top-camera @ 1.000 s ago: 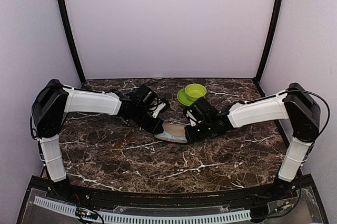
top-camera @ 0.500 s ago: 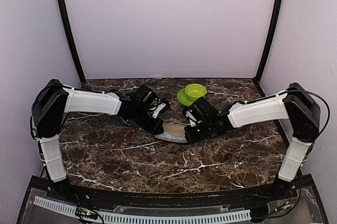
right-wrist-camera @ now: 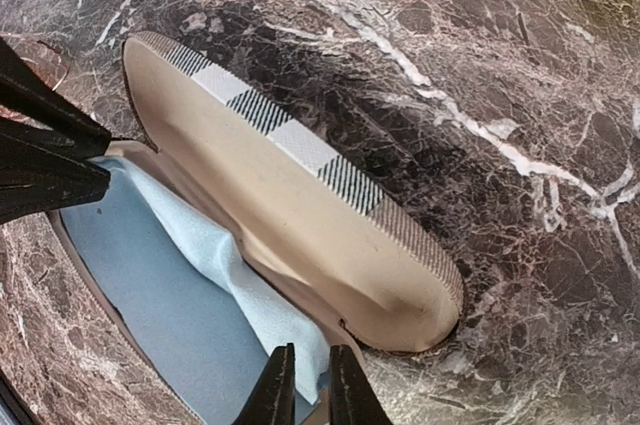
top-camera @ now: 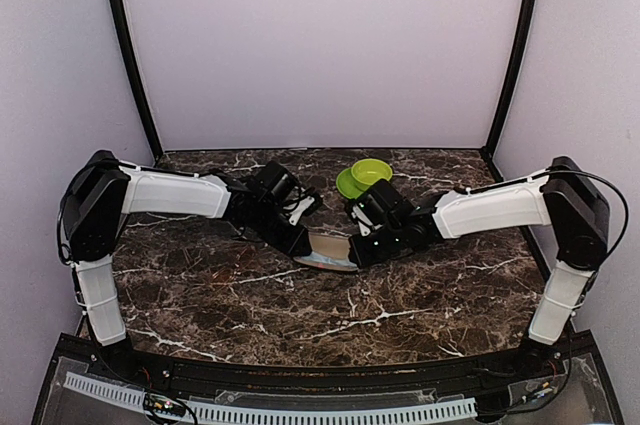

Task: Organize the sunglasses
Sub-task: Place the folded cleaning cloth in the sunglasses case.

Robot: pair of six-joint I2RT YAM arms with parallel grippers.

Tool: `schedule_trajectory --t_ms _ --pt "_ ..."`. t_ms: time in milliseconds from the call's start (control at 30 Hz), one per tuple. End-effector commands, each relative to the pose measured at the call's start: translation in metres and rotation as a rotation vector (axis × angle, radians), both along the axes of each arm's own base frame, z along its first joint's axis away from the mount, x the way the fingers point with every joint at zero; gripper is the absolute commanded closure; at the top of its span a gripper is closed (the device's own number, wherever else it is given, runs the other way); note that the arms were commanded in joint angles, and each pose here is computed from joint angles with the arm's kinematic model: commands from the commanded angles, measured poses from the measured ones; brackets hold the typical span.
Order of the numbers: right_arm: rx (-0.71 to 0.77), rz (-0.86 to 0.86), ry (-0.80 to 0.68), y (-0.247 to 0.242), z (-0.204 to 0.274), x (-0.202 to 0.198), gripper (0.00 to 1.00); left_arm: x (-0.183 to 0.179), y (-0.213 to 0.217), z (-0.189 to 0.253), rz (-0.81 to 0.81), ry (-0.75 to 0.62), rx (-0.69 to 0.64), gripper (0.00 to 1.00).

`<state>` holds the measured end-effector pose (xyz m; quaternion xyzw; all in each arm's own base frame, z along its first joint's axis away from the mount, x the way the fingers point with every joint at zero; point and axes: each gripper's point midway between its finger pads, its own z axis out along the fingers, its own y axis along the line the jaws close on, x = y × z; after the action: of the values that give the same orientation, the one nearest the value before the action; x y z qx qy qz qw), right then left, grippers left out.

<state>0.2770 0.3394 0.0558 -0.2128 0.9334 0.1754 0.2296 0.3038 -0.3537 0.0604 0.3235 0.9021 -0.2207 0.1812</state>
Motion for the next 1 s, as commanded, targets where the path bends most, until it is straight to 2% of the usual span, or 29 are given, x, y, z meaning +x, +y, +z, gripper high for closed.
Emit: schedule_trajectory --t_ms 0,267,467,700,833,967 --pt "0.033 -0.020 -0.055 0.001 0.030 0.010 0.85 0.007 -0.002 0.035 0.006 -0.053 -0.038 0.82" --pt "0.036 -0.038 -0.079 -0.004 0.042 0.011 0.80 0.009 -0.001 0.050 0.010 -0.087 -0.046 0.69" --pt "0.069 -0.036 -0.105 -0.002 0.056 0.012 0.70 0.012 0.010 0.066 0.038 -0.137 -0.030 0.59" --pt "0.089 0.016 -0.144 0.018 0.070 0.004 0.54 0.006 0.068 0.067 0.169 -0.207 0.124 0.45" --pt "0.097 0.040 -0.167 0.032 0.077 0.006 0.51 -0.003 0.104 0.063 0.241 -0.170 0.162 0.41" --pt "0.114 0.067 -0.172 0.045 0.079 0.006 0.51 -0.006 0.129 0.056 0.312 -0.091 0.124 0.40"
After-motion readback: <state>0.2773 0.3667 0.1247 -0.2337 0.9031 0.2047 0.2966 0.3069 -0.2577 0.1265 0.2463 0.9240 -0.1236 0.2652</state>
